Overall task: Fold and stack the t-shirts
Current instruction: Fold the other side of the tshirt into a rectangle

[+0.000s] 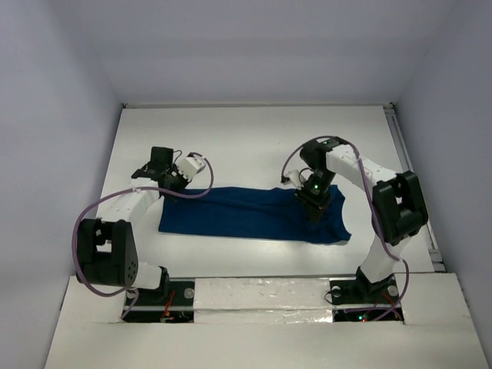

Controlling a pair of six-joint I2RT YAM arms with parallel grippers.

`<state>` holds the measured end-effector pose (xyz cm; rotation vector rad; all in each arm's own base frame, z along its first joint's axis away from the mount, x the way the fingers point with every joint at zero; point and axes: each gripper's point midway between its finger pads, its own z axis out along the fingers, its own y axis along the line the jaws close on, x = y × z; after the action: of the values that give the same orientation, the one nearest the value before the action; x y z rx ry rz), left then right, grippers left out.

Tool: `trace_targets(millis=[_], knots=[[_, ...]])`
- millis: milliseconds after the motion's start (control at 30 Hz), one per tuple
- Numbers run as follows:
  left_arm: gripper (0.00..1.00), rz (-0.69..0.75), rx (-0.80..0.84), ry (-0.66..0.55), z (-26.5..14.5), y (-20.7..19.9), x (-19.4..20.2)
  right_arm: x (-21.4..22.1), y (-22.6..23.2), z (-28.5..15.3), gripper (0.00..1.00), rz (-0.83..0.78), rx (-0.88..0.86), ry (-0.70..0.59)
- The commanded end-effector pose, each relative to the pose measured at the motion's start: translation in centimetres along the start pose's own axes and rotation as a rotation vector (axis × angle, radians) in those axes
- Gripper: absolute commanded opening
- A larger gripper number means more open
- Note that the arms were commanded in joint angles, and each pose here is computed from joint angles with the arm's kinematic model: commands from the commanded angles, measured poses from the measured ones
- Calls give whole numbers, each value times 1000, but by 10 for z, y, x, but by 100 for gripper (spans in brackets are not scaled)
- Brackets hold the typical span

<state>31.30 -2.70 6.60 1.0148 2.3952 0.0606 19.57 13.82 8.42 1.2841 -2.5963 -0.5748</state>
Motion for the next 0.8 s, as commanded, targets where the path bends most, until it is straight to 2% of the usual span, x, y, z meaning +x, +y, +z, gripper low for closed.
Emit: trace_targets(millis=[0,133,233,400,567,633,767], knots=[[0,19,4,-8,-10,-4,2,-24,-4,-39,34,-91,127,-115],[0,11,11,-28,-8,-7,-4,-47,-20,-44,34,-87,183,-160],[0,9,15,-31,-9,-9,-2,-58,-38,-27,34,-41,191,-140],[2,27,13,8,-5,-14,10,-50,-55,4,31,22,187,-56],[5,60,47,34,-6,-27,22,-41,-57,12,30,26,189,-23],[8,77,45,62,-7,-30,33,-33,-57,19,30,31,179,5],[21,95,-26,91,-12,-20,42,-20,-59,31,30,30,171,54]])
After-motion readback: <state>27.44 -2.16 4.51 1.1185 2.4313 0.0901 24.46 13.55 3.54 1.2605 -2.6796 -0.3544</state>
